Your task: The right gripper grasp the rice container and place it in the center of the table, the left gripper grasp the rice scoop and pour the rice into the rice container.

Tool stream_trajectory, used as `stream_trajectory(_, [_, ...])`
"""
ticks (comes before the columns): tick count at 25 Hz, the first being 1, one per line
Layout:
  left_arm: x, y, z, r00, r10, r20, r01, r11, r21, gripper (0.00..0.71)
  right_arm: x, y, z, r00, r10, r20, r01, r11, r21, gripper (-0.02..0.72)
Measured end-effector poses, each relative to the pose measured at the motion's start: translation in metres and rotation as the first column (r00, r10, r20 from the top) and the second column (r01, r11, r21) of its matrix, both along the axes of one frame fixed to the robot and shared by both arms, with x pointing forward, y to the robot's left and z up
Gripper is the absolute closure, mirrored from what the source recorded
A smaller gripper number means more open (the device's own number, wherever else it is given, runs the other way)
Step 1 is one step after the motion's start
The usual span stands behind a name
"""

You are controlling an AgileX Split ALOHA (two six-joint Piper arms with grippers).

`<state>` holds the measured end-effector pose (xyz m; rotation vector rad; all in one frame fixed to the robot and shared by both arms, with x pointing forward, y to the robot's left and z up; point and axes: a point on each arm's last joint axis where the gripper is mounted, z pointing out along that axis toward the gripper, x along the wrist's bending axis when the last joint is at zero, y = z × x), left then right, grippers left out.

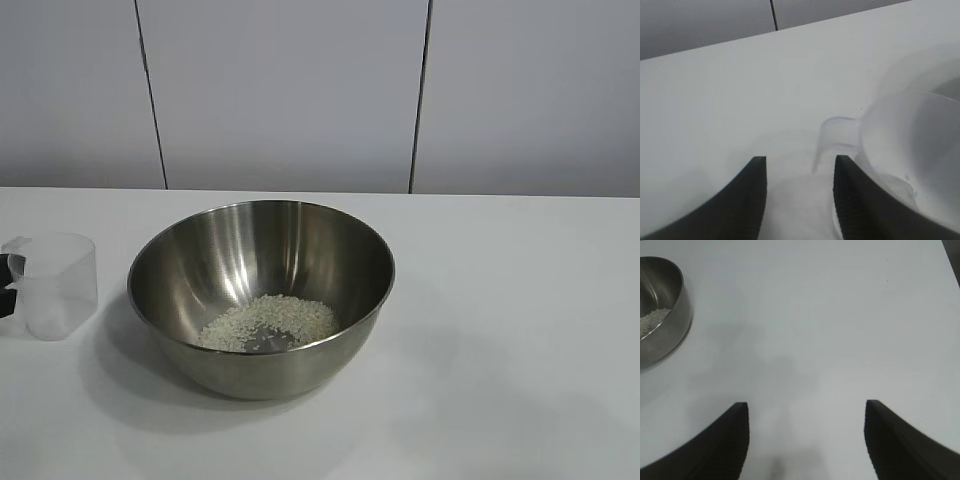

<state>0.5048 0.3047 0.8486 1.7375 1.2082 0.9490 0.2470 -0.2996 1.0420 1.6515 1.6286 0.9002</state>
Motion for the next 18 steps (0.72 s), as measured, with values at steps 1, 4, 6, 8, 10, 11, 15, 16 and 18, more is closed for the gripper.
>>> stream_trajectory(1, [-0.002,0.000,-0.001,1.000,0.000,-0.007,0.000,1.000,-0.001,0.392,0.000,0.000,0.000,1.000,0.000,0.000,0.000,1.000,0.000,0.252])
stream_trajectory(4, [-0.010,-0.001,-0.003,1.000,0.005,-0.031,-0.005,1.000,-0.006,0.392,0.000,0.000,0.000,1.000,0.000,0.000,0.000,1.000,0.000,0.252])
stream_trajectory(6, [-0.016,0.000,-0.005,0.999,0.025,-0.048,-0.026,1.000,-0.007,0.392,0.000,0.000,0.000,1.000,0.000,0.000,0.000,1.000,0.000,0.252])
stream_trajectory(8, [-0.021,0.003,-0.007,0.996,0.067,-0.067,-0.067,0.998,-0.007,0.392,0.000,0.000,0.000,1.000,0.000,0.000,0.000,1.000,0.000,0.252])
stream_trajectory(10, [-0.023,0.006,-0.007,0.992,0.105,-0.074,-0.106,0.994,-0.005,0.392,0.000,0.000,0.000,1.000,0.000,0.000,0.000,1.000,0.000,0.252])
stream_trajectory(11, [-0.023,0.007,-0.005,0.990,0.121,-0.068,-0.122,0.993,-0.004,0.392,0.000,0.000,0.000,1.000,0.000,0.000,0.000,1.000,0.000,0.252])
stream_trajectory(15, [-0.016,0.014,0.011,0.985,0.173,0.000,-0.173,0.984,-0.030,0.392,0.000,0.000,0.000,1.000,0.000,0.000,0.000,1.000,0.000,0.252])
stream_trajectory(16, [-0.012,0.019,0.017,0.980,0.196,0.029,-0.195,0.980,-0.049,0.392,0.000,0.000,0.000,1.000,0.000,0.000,0.000,1.000,0.000,0.252])
stream_trajectory(18, [-0.004,0.031,0.034,0.966,0.244,0.087,-0.237,0.968,-0.076,0.392,0.000,0.000,0.000,1.000,0.000,0.000,0.000,1.000,0.000,0.252])
